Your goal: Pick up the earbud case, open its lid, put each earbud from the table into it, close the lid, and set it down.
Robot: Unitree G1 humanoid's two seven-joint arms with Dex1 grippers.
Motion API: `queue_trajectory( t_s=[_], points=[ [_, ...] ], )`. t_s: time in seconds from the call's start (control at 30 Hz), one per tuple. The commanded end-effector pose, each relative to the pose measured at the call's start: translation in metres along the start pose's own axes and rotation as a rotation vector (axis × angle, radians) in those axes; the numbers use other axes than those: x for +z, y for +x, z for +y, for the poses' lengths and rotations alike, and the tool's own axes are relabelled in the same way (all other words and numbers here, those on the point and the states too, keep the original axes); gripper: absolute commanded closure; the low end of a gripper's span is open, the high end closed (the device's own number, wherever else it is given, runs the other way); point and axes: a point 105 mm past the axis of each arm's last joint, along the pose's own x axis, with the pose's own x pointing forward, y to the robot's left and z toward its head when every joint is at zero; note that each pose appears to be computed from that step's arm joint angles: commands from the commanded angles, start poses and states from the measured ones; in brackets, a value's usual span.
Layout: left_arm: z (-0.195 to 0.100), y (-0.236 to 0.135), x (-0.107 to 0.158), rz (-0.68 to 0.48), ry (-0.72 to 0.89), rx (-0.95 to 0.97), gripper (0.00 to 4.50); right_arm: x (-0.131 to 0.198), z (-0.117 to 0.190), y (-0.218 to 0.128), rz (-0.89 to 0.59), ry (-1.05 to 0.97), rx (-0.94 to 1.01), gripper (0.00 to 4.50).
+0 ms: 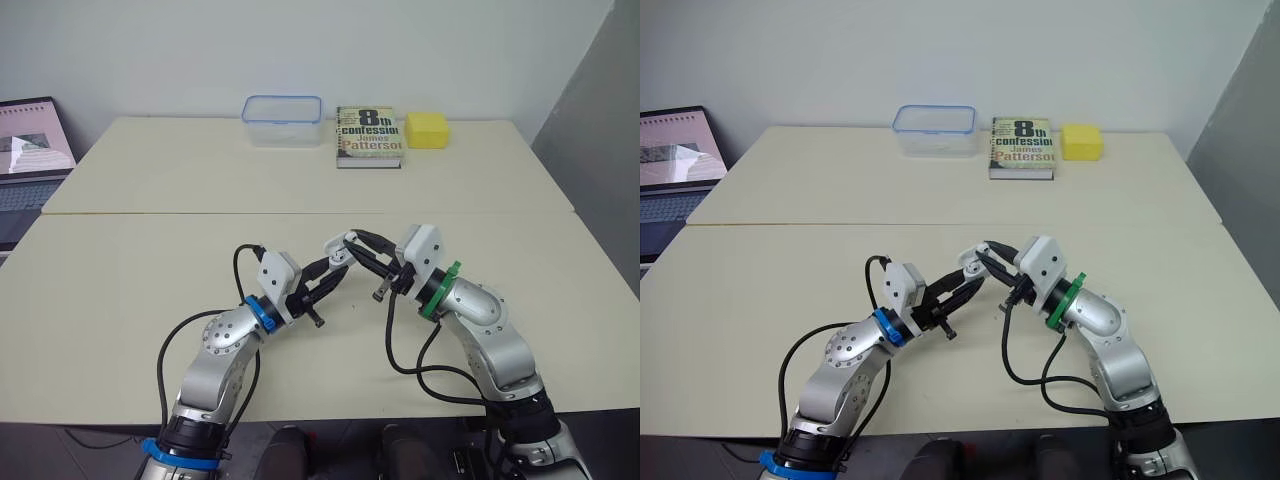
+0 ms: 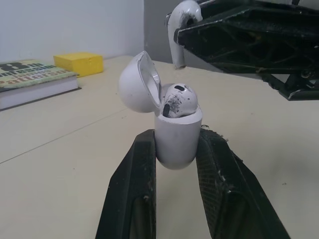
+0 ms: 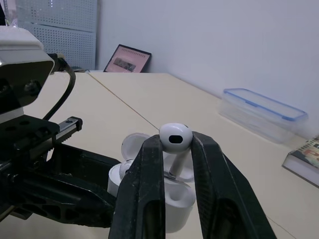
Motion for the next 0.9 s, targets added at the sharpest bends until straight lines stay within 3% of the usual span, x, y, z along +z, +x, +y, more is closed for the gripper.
queue_trajectory(
  t_s=[0.03, 0.6, 0.83, 0.9],
  points=[
    [0.001, 0.002, 0.015, -0.053, 0.024, -0.001, 3.73, 0.010, 0.002, 0.003, -0.050, -0.021, 0.014, 4.11],
    [0.000, 0.002, 0.016, -0.056, 0.029, -0.010, 3.73, -0.007, 0.009, -0.001, 0.020, -0.019, 0.059, 4.11],
    [0.000, 0.002, 0.017, -0.056, 0.028, -0.012, 3.73, 0.003, 0.008, -0.002, 0.000, -0.002, 0.062, 1.70],
    [-0.001, 0.003, 0.016, -0.056, 0.027, -0.012, 3.73, 0.007, 0.007, -0.004, -0.007, -0.001, 0.069, 1.37]
  ],
)
